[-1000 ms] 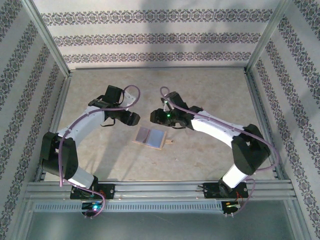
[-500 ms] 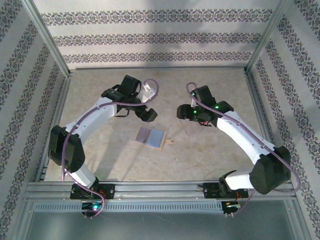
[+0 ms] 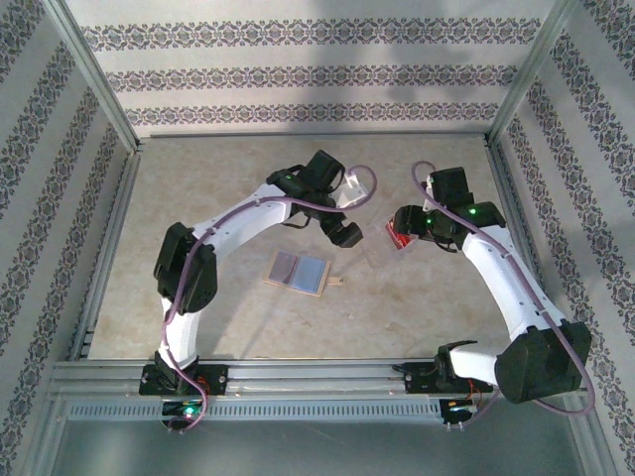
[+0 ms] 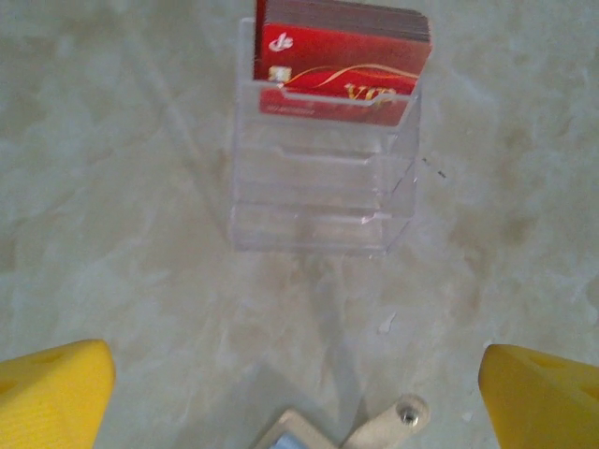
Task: Put the credit cards into the card holder
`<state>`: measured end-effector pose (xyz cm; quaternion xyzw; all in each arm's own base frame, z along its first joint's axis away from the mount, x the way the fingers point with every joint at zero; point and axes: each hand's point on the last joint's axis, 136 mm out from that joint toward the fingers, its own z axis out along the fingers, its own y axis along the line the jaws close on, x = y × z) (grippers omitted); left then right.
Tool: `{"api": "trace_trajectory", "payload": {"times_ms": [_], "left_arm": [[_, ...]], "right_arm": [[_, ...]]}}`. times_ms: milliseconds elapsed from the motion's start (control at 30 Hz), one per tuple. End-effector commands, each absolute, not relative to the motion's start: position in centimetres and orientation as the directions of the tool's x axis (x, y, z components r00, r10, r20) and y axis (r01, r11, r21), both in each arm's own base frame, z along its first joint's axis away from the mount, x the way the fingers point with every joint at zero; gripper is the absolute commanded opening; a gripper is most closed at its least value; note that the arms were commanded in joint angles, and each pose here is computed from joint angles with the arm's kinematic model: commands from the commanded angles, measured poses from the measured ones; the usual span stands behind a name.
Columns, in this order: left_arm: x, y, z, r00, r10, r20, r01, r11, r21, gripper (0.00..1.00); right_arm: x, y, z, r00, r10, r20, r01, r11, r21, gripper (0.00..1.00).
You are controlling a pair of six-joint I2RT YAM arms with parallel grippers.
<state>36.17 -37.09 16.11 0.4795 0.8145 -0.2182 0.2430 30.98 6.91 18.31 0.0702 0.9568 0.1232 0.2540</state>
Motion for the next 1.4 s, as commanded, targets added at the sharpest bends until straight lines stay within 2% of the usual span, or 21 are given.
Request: {"api": "trace_trajectory", "payload": {"times_ms": [0, 233, 767, 967, 1367], "left_arm": [[35.3, -38.7, 15.5, -0.455, 0.686, -0.567, 0.879, 0.448, -0.163, 1.0], [36.3, -41.6, 12.7, -0.596, 0.633, -0.495, 0.798, 0.536, -0.275, 0.98], [37.9, -43.0, 8.4, -0.588, 0.668, -0.455, 0.801, 0.559, -0.215, 0.94], [38.9, -42.5, 6.7, -0.58, 0.689, -0.435, 0.801, 0.579, -0.152, 0.94], [38.8, -41.3, 3.2, -0.58, 0.727, -0.368, 0.804, 0.583, -0.117, 0.94]], "right_arm": [[31.2, 6.3, 18.6, -0.858, 0.152, -0.491, 0.027, 0.967, 0.252, 0.68], [32.6, 5.9, 17.2, -0.875, 0.05, -0.481, -0.047, 0.981, 0.187, 0.66], [34.3, 5.3, 13.4, -0.915, -0.023, -0.403, -0.078, 0.99, 0.121, 0.65], [35.0, 5.2, 12.2, -0.923, -0.015, -0.385, -0.069, 0.989, 0.128, 0.64], [35.8, 4.9, 9.8, -0.938, -0.017, -0.345, -0.062, 0.991, 0.12, 0.64]]}}
